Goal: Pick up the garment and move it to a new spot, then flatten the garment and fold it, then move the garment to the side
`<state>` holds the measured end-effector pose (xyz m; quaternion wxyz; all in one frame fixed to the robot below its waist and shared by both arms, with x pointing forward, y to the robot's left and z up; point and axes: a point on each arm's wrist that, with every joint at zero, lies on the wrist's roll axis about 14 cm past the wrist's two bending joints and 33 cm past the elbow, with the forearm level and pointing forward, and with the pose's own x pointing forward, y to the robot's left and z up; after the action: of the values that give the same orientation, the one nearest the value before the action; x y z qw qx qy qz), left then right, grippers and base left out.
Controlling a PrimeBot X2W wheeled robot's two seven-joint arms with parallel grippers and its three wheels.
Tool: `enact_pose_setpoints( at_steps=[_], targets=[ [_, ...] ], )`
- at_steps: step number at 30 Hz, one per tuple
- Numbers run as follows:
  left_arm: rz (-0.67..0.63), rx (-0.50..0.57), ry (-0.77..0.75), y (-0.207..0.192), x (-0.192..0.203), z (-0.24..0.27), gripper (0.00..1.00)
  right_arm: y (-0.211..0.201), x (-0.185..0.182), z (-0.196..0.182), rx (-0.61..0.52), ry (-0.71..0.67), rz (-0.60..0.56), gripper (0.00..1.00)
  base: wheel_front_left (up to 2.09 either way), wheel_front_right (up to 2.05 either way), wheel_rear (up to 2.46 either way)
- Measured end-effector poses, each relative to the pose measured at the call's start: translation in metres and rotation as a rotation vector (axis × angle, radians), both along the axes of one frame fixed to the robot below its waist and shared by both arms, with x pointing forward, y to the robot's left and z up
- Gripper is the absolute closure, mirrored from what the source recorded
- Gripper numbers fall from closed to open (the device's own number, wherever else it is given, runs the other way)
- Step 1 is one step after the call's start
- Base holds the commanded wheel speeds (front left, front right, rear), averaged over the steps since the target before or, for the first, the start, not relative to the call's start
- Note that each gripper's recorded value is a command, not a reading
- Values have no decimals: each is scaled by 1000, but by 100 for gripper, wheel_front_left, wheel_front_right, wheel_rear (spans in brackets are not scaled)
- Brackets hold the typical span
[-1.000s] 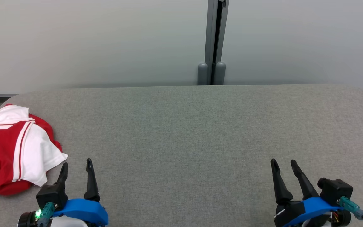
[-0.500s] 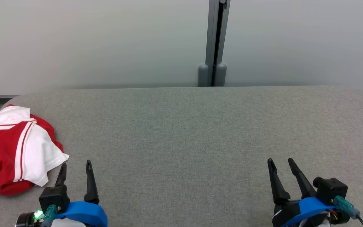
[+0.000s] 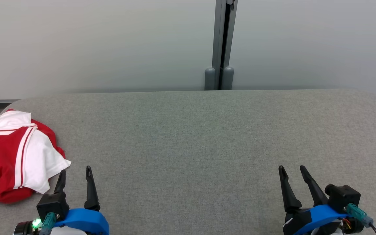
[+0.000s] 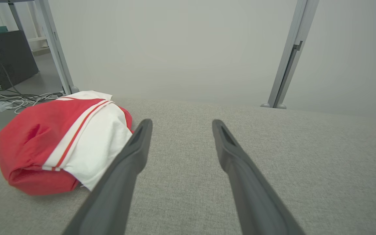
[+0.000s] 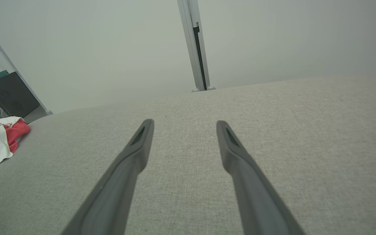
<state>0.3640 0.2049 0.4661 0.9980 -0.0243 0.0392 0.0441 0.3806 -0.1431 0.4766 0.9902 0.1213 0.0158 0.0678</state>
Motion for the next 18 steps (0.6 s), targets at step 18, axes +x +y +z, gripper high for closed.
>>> enact_pose_setpoints(
  at_steps=[18],
  targets=[
    [56,7,-15,19,-10,3,0,18,5,2,0,-6,51,0,0,0,0]
  ],
)
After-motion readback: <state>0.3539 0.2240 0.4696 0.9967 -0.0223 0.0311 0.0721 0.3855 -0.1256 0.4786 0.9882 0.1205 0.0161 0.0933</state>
